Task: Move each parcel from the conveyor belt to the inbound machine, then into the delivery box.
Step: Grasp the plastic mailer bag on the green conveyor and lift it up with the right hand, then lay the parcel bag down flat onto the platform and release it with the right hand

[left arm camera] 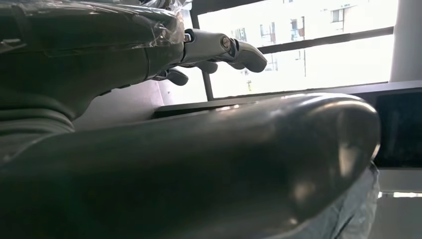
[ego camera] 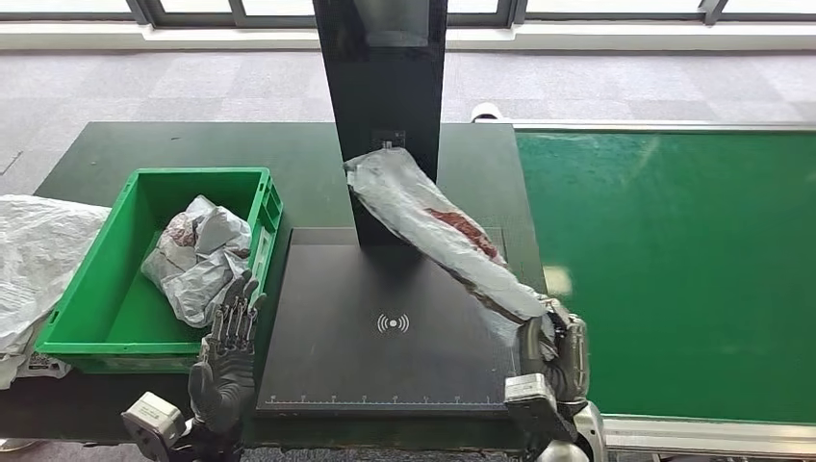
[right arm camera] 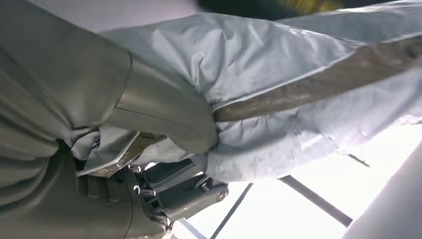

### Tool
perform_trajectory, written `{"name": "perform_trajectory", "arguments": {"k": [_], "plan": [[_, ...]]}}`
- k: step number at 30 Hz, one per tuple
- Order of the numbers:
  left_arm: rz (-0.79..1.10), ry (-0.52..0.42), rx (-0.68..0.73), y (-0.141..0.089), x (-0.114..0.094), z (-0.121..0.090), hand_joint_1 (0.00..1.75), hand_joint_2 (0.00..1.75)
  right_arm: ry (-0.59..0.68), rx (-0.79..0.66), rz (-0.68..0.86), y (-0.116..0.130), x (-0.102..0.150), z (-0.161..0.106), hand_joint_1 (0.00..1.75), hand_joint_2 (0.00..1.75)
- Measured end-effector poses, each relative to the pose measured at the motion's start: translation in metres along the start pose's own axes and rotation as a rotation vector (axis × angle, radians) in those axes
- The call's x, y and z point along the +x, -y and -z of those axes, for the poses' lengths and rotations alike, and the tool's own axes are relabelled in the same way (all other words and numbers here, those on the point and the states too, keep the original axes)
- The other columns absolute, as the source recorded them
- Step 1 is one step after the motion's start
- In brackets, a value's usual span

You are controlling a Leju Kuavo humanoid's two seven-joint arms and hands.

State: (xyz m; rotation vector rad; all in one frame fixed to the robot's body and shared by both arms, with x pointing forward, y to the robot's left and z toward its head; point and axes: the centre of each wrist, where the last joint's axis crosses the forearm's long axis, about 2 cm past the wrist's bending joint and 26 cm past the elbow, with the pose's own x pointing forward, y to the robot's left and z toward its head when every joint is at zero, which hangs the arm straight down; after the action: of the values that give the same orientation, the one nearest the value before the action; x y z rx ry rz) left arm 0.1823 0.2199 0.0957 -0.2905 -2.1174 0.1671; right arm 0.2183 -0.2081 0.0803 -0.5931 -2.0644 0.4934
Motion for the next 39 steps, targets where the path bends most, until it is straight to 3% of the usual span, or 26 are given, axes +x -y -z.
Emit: {"name": "perform_trajectory", "arguments": {"k": [5,14,22,23,26,27,39], "plan": [[0.003,0.006,0.000,0.000,0.001,0.001,0.00,0.00,0.005,0.068,0.044,-0.022,0.009,0.006,1.75,1.75],[0.033,0.024,0.036,0.000,0.009,0.001,0.00,0.00,-0.097,0.371,0.079,-0.071,0.001,0.019,1.75,1.75],[0.020,0.023,0.038,0.000,0.010,0.001,0.00,0.00,-0.159,0.471,0.054,-0.082,-0.005,0.004,1.75,1.75],[0.020,0.023,0.037,0.000,0.010,0.001,0.00,0.00,-0.164,0.474,0.053,-0.082,-0.006,0.003,1.64,1.75],[0.019,0.021,0.036,0.000,0.010,0.001,0.00,0.00,-0.174,0.484,0.049,-0.082,-0.004,-0.001,0.34,1.75],[0.018,0.019,0.036,0.000,0.010,0.001,0.00,0.00,-0.175,0.485,0.049,-0.082,-0.003,-0.002,0.00,1.75],[0.028,-0.018,0.071,-0.001,0.014,0.003,0.00,0.00,-0.094,0.379,0.179,-0.058,0.026,-0.005,0.00,1.75]]}}
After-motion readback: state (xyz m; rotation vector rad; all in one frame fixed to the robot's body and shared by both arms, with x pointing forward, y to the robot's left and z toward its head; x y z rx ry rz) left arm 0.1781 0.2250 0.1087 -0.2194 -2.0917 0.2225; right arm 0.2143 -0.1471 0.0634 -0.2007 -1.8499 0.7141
